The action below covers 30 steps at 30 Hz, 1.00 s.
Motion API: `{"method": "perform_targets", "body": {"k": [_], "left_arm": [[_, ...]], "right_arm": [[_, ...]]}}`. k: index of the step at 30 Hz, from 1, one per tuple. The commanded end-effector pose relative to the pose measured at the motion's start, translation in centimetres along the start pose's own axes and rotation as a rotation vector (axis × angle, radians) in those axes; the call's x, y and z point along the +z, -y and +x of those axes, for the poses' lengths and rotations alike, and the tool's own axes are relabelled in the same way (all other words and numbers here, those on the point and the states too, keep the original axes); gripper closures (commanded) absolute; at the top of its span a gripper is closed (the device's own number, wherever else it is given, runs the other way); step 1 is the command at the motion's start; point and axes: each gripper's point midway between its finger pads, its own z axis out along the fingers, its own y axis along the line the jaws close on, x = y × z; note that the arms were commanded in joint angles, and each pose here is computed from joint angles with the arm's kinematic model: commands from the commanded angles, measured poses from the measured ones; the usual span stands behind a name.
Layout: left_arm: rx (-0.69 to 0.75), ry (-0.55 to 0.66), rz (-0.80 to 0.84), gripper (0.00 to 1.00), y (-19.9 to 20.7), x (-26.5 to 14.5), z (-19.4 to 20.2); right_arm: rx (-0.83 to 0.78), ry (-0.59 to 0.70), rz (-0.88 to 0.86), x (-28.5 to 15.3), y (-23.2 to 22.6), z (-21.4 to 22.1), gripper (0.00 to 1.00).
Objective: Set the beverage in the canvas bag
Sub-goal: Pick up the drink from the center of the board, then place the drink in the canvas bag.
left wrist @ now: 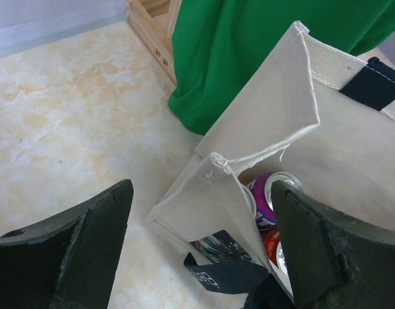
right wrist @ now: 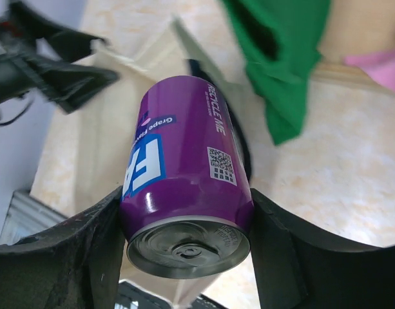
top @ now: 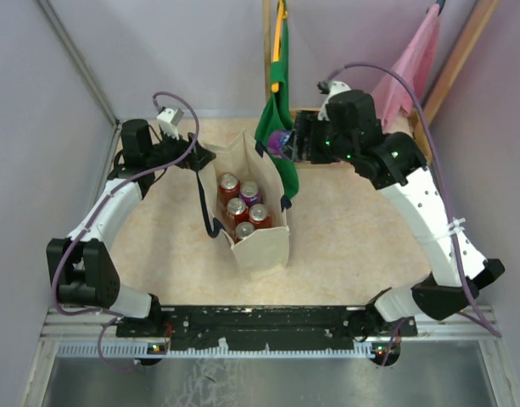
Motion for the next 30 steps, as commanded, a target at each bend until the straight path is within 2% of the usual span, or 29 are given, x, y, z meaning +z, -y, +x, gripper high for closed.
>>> {"method": "perform_targets", "body": {"k": [1,5,7,11,20,30], "left_arm": [[0.025,0.012,0.028,0.06,0.8,-0.2,-1.1],[0.03,0.016,0.03,0.06,1.0,-0.2,-1.2],[0.033,0.019,0.029,0.07,1.2,-0.2,-1.3],[0.033,0.026,0.027,0.06,1.4,-0.3,-1.6],[0.031,0.034,0.01,0.06,1.3,-0.5,-1.8],[0.037,0.035,0.009,0.06,1.2,-0.4,-2.3]], "right_arm": [[-0.069,0.178,-0.219,-0.6,-7.8,-4.8,1.0],[-0.185,0.081,-0.213,3.0,-10.6,-3.0,1.0],[-0.248,0.011,-0.189,6.3,-11.6,-1.4,1.0],[-0.291,-0.009,-0.168,8.7,-12.2,-1.6,1.0],[-0.347,-0.047,-0.066,11.6,-10.1,-0.2,1.0],[-0.373,-0.116,0.009,17.6,-8.2,1.3,1.0]]}}
